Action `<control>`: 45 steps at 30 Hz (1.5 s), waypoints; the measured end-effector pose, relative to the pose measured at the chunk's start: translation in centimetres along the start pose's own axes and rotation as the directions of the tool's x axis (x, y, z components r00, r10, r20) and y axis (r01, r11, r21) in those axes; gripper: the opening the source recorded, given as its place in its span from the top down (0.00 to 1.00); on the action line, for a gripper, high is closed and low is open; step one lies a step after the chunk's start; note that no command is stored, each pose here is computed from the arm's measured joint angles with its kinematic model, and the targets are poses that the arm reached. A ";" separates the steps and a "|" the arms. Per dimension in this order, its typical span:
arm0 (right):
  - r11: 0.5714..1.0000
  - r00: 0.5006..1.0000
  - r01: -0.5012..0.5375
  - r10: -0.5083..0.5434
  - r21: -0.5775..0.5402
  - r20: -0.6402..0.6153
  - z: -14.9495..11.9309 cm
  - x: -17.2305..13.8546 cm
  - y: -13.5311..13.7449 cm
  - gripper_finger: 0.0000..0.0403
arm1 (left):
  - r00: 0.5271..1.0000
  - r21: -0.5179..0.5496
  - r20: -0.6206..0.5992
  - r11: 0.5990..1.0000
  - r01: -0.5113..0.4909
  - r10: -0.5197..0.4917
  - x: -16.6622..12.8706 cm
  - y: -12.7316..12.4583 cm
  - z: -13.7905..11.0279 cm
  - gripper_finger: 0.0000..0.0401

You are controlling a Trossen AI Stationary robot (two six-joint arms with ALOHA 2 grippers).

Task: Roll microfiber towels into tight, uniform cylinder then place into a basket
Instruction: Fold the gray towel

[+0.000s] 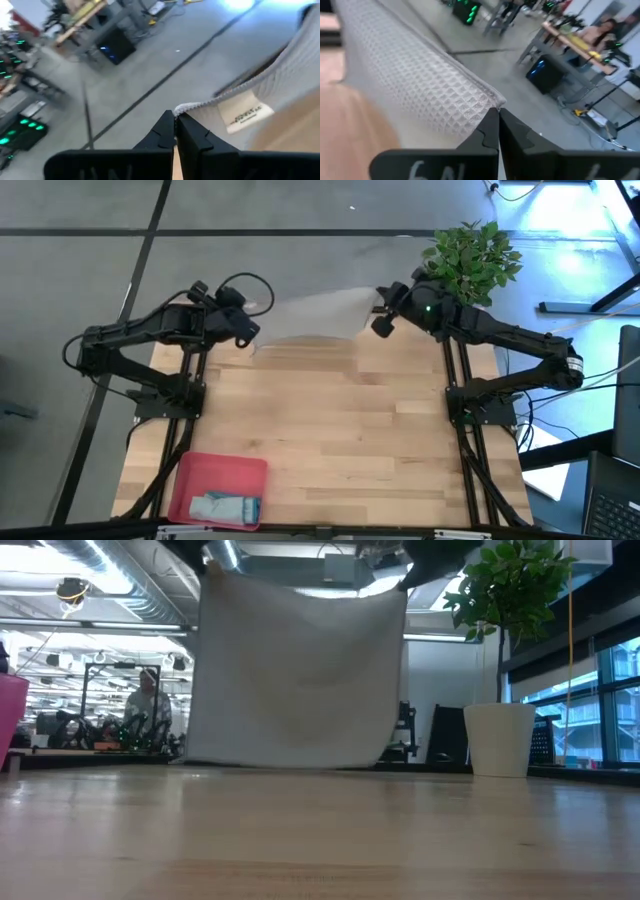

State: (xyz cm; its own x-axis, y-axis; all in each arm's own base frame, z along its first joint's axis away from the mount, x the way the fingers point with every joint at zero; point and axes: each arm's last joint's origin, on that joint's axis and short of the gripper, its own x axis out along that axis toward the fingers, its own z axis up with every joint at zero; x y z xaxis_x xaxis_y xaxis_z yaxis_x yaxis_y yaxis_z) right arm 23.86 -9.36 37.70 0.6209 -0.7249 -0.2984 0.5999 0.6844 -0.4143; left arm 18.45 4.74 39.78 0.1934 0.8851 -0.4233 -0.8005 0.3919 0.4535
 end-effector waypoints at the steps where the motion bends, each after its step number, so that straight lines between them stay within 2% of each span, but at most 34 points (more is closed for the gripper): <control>1: 1.000 1.000 -0.024 0.024 -0.015 -0.017 -0.2 -0.1 0.3 0.99 | 1.000 0.004 -0.003 1.000 0.028 -0.028 -0.1 -0.2 0.0 1.00; 8: 0.993 0.982 -0.121 0.120 -0.002 -0.143 -1.6 -0.9 2.1 0.99 | 0.977 0.039 -0.017 0.976 0.212 -0.212 -1.7 -1.4 -0.5 1.00; 13: 0.986 0.966 -0.169 0.167 0.005 -0.198 -3.2 -1.0 3.9 0.99 | 0.954 0.066 -0.061 0.953 0.296 -0.292 -2.1 -3.1 -1.6 1.00; 19: 0.960 0.931 -0.275 0.278 0.046 -0.238 -4.9 -1.4 6.1 0.99 | 0.913 0.064 -0.151 0.918 0.392 -0.379 -2.2 -5.4 -4.3 1.00; 28: 0.899 0.841 -0.424 0.435 0.109 -0.322 -6.9 -3.4 9.3 0.99 | 0.854 0.037 -0.254 0.877 0.478 -0.455 -3.4 -8.3 -9.1 1.00; 32: 0.874 0.798 -0.465 0.483 0.143 -0.361 -8.6 -4.2 10.9 0.99 | 0.811 0.053 -0.308 0.842 0.537 -0.498 -4.1 -9.3 -11.4 1.00; 36: 0.861 0.768 -0.480 0.506 0.170 -0.392 -10.5 -4.8 12.3 0.99 | 0.776 0.020 -0.318 0.814 0.580 -0.545 -4.5 -10.6 -13.4 1.00; 40: 0.841 0.756 -0.498 0.540 0.211 -0.369 -12.1 -5.0 13.6 0.99 | 0.723 -0.004 -0.313 0.762 0.647 -0.615 -4.8 -11.9 -15.2 1.00; 45: 0.777 0.722 -0.553 0.627 0.300 -0.294 -13.9 -5.0 15.0 0.99 | 0.663 -0.034 -0.292 0.700 0.713 -0.689 -5.1 -13.1 -16.8 1.00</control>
State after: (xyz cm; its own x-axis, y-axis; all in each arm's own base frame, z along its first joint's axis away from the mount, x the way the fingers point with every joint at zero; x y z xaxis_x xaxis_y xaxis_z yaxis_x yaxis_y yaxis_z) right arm 22.78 3.42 21.01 0.6758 -0.1172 -0.7277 0.2742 0.9564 0.1006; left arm 18.46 -9.11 22.80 0.5142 0.2432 -0.8225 -0.4421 0.8969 -0.0112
